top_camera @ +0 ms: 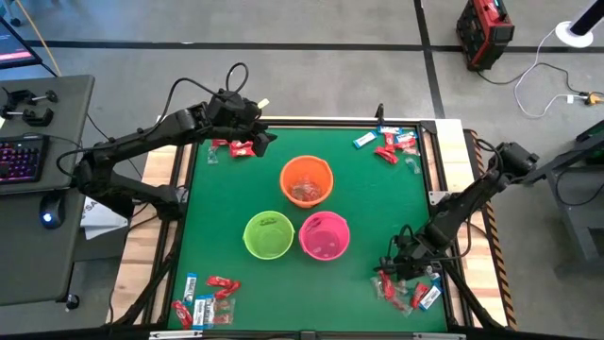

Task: Sort candy by brand, put in halloween buckets
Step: Put the orange gummy into the orange bucket

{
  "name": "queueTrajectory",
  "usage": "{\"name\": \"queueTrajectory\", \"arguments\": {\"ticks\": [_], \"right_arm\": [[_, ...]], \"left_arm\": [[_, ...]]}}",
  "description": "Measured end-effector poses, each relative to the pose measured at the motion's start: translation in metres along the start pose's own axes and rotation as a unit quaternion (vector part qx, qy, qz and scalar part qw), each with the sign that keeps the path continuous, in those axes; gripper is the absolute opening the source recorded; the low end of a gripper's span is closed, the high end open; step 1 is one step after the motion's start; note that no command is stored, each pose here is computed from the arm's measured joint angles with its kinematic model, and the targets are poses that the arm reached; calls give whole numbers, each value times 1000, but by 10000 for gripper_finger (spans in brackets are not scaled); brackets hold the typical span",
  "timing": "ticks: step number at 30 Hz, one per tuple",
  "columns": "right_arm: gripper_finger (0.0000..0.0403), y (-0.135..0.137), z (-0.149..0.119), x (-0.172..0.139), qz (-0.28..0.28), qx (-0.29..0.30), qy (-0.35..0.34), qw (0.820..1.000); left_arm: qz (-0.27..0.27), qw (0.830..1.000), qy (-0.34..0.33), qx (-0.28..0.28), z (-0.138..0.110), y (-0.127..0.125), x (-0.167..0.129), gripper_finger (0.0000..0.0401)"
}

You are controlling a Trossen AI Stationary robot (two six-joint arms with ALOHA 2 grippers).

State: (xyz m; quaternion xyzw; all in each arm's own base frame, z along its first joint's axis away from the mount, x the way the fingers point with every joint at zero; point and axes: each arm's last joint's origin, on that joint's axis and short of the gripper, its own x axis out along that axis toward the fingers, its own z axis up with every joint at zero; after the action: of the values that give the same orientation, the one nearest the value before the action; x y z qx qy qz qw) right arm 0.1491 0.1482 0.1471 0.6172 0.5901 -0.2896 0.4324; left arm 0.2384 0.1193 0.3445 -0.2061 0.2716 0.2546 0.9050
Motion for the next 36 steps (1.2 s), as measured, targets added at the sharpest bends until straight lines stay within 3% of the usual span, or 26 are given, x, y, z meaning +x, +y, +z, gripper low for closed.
{"name": "queueTrajectory", "arguments": {"ticks": [3, 7, 11, 13, 16, 19, 26, 30, 33, 36], "right_arm": [[14, 8, -9, -6, 11, -34, 19, 999], [9, 20, -29, -28, 22, -101, 59, 993], [3, 28, -46, -74, 35, -148, 50, 987], [2, 34, -49, -104, 79, -185, 13, 979], [1, 46, -44, -146, 159, -239, -88, 954], [1, 61, -29, -172, 204, -294, -205, 911], [1, 113, 36, -171, 165, -435, -352, 812], [1, 149, 77, -167, 159, -472, -420, 758], [1, 167, 103, -168, 188, -463, -445, 743], [1, 175, 124, -163, 196, -450, -440, 753]], "left_arm": [[0, 1000, 0, 0, 0, 0, 0, 236], [3, 1000, -8, 0, 4, 3, -7, 236], [19, 998, -62, 0, 23, 11, -33, 236], [35, 995, -90, 0, 31, 16, -46, 236], [48, 992, -119, -2, 39, 21, -61, 236], [52, 990, -129, -8, 40, 23, -70, 236], [-22, 995, -95, -28, 29, 14, -62, 236], [-46, 995, -77, -48, 22, 3, -57, 236], [-66, 994, -72, -45, 19, -7, -58, 236], [-84, 993, -70, -43, 16, -16, -62, 236]]}}
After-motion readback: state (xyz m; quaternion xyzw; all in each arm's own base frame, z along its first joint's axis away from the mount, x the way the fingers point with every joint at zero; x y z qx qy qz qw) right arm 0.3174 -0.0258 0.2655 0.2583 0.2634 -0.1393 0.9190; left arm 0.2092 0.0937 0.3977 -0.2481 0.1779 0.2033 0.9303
